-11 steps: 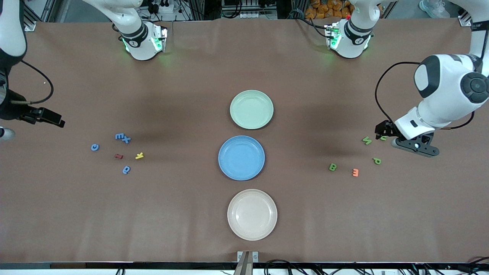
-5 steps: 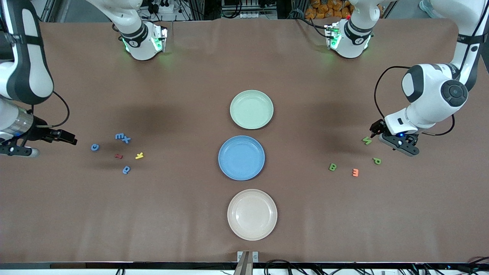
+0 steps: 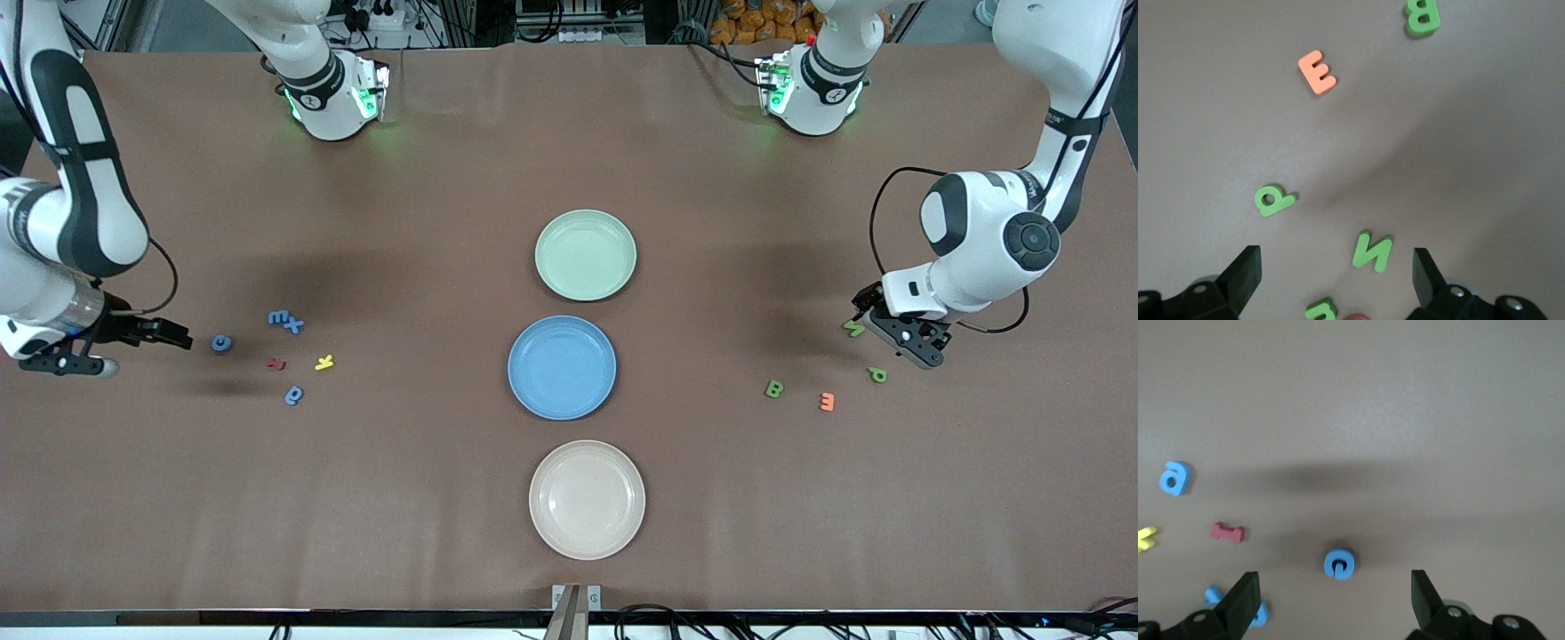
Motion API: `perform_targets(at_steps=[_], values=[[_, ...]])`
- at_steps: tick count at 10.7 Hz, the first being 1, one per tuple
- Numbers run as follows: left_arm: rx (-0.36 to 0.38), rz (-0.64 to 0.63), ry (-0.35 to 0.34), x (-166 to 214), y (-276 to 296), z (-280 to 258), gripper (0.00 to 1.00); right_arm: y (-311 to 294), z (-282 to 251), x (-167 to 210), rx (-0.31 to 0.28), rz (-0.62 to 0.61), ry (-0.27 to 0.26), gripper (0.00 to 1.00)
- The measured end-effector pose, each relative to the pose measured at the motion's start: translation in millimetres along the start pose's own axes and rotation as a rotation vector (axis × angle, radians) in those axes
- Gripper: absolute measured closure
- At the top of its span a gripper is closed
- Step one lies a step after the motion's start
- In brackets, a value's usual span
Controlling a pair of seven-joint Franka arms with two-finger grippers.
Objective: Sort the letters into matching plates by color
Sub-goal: 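Grasp green N with the left gripper while the right gripper grasps blue c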
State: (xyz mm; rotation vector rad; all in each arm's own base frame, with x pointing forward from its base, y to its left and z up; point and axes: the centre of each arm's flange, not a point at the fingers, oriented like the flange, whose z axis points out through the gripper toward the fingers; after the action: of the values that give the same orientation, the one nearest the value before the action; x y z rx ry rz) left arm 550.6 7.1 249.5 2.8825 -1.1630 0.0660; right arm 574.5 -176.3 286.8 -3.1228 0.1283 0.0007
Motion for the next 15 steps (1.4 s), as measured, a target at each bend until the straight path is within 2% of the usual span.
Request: perform_targets(at_steps=[5,9,12,14,15], values=[[0.017,0.074,0.011,-12.5,9.6,32.5,0.00,1.0,66.7,-8.5,-0.008,0.005,0.036,0.00],[0.017,0.087,0.012,-23.2,26.1,50.4,0.00,2.5,89.8,-29.9,-0.011,0.015,0.043,0.00],[0.026,0.097,0.019,-29.1,33.3,60.0,0.04,0.4,100.1,-40.7,-0.013,0.016,0.046,0.00],[0.034,0.115,0.017,-33.1,35.0,68.6,0.05,-0.2,102.4,-43.3,-0.013,0.016,0.048,0.04],[0.032,0.118,0.015,-34.1,35.5,71.5,0.13,-0.3,103.3,-44.1,-0.015,0.016,0.056,0.05]])
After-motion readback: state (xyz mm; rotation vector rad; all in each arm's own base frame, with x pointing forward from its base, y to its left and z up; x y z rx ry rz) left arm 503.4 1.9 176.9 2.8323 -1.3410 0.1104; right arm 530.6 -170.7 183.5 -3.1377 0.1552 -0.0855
